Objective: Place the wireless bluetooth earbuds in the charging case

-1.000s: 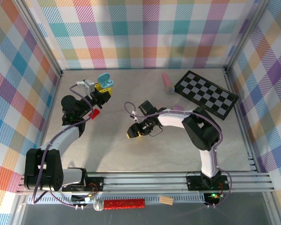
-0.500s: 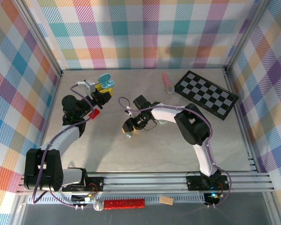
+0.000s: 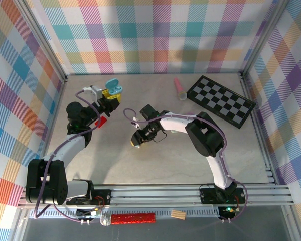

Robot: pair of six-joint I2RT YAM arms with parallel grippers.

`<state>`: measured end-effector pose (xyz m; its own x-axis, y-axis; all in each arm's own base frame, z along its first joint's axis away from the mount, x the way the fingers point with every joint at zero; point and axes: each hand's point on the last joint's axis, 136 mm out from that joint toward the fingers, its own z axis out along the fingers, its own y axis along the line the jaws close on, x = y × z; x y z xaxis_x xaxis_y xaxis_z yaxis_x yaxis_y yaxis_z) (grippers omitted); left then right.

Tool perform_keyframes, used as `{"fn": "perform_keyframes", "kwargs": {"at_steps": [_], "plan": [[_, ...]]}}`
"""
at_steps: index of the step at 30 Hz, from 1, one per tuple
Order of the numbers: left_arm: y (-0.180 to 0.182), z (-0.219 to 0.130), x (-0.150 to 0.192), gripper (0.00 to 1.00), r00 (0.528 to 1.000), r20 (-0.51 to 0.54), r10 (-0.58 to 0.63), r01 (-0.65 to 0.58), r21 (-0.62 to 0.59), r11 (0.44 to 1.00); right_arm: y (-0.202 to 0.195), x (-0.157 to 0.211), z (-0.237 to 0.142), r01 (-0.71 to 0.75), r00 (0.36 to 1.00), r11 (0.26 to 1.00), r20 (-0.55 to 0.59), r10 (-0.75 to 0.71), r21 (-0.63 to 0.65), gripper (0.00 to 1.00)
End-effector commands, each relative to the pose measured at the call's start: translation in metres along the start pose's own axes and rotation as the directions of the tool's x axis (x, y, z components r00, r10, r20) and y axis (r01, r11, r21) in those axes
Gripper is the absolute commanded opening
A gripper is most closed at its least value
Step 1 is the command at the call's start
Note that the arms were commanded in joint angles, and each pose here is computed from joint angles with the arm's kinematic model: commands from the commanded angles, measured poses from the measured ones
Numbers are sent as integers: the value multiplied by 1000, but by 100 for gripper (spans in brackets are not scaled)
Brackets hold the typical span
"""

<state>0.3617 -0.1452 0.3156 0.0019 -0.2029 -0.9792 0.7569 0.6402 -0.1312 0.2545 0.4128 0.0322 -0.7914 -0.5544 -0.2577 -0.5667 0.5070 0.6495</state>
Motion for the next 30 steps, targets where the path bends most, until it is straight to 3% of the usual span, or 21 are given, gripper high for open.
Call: {"fn": "perform_keyframes", "kwargs": {"at_steps": [1,11,22,30], "plan": [[-7,0,-13,35,998,38,54,-54,15,998,1,23,8,-18,997,1000,-75,17,-1,41],[-6,2,-12,35,998,36,51,-52,18,998,-5,24,9,-26,997,999,-77,28,29,29],[-6,2,-10,35,998,34,48,-49,20,999,-14,23,9,-52,996,995,-68,58,81,22],[-13,4,0,35,996,27,84,-84,8,996,-5,0,-26,-77,994,992,81,69,100,21]]}}
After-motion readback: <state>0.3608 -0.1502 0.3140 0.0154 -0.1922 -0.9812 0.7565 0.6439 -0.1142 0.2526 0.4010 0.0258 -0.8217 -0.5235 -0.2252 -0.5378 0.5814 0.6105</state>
